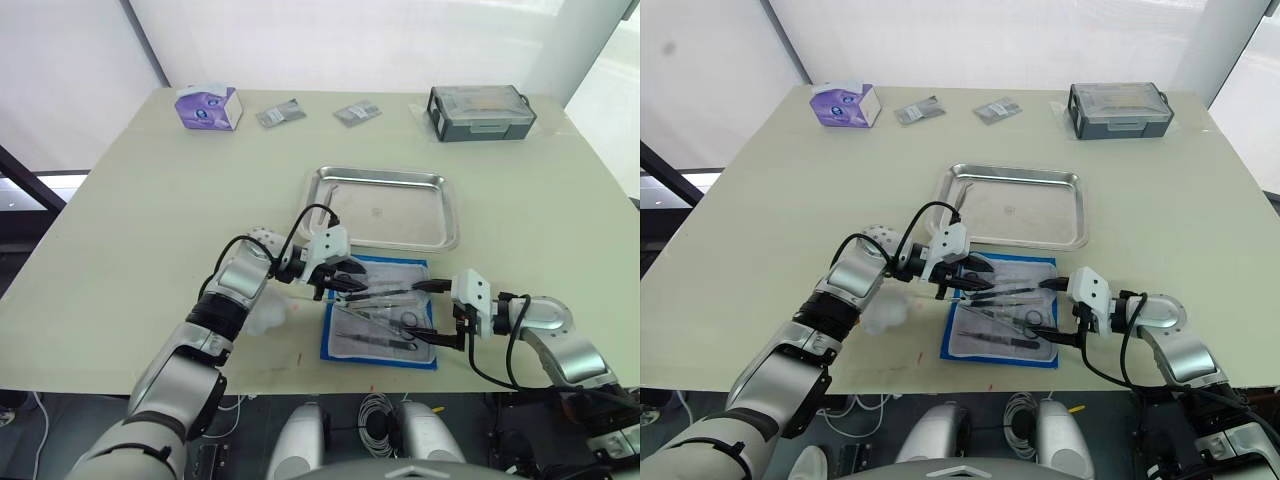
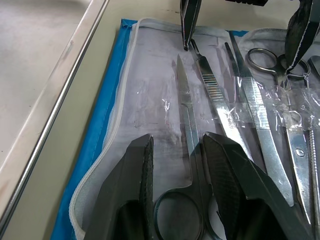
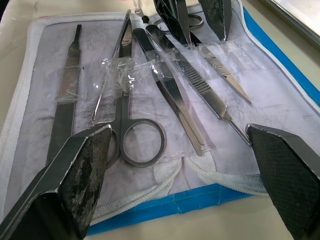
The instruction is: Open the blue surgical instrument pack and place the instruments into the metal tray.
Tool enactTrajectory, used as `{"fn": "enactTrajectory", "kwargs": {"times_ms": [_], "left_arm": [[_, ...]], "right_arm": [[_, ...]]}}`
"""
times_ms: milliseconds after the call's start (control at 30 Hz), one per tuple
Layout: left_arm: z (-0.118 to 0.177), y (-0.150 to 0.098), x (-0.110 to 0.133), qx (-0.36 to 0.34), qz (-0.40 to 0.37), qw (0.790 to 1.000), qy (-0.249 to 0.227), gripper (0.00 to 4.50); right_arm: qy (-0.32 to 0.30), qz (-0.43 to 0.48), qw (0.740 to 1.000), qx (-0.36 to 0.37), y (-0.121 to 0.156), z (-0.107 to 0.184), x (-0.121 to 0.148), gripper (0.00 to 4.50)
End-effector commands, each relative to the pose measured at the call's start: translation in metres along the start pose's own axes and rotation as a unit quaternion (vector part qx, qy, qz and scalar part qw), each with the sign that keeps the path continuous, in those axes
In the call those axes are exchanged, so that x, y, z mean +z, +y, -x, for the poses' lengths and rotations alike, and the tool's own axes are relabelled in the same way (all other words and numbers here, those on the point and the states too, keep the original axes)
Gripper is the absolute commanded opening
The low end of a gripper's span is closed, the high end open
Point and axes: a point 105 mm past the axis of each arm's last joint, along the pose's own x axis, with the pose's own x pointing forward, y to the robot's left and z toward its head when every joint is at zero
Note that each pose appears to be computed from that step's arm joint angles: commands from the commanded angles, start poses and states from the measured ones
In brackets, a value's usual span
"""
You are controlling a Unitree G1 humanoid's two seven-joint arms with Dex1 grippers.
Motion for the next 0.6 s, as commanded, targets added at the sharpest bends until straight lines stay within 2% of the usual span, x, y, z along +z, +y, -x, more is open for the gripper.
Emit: {"fn": "enactTrajectory", "kwargs": {"times_ms": [33, 200, 333, 600], "left_arm": [[-0.002, -0.006, -0.002, -0.013, -0.003, 1.000, 0.003, 1.67], [-0.004, -0.009, -0.009, -0.019, 0.005, 1.000, 0.006, 1.67], [-0.005, -0.010, -0.014, -0.027, 0.007, 0.999, 0.016, 0.03], [-0.005, -0.009, -0.011, -0.026, 0.006, 1.000, 0.015, 0.03]], "right_arm": [[0.091, -0.067, 0.993, 0.023, 0.022, 0.002, -0.051, 4.50], [0.090, -0.068, 0.993, 0.024, 0.022, 0.002, -0.051, 4.50], [0.090, -0.068, 0.993, 0.025, 0.022, 0.001, -0.051, 4.50], [0.089, -0.069, 0.993, 0.024, 0.022, 0.000, -0.051, 4.50]]}}
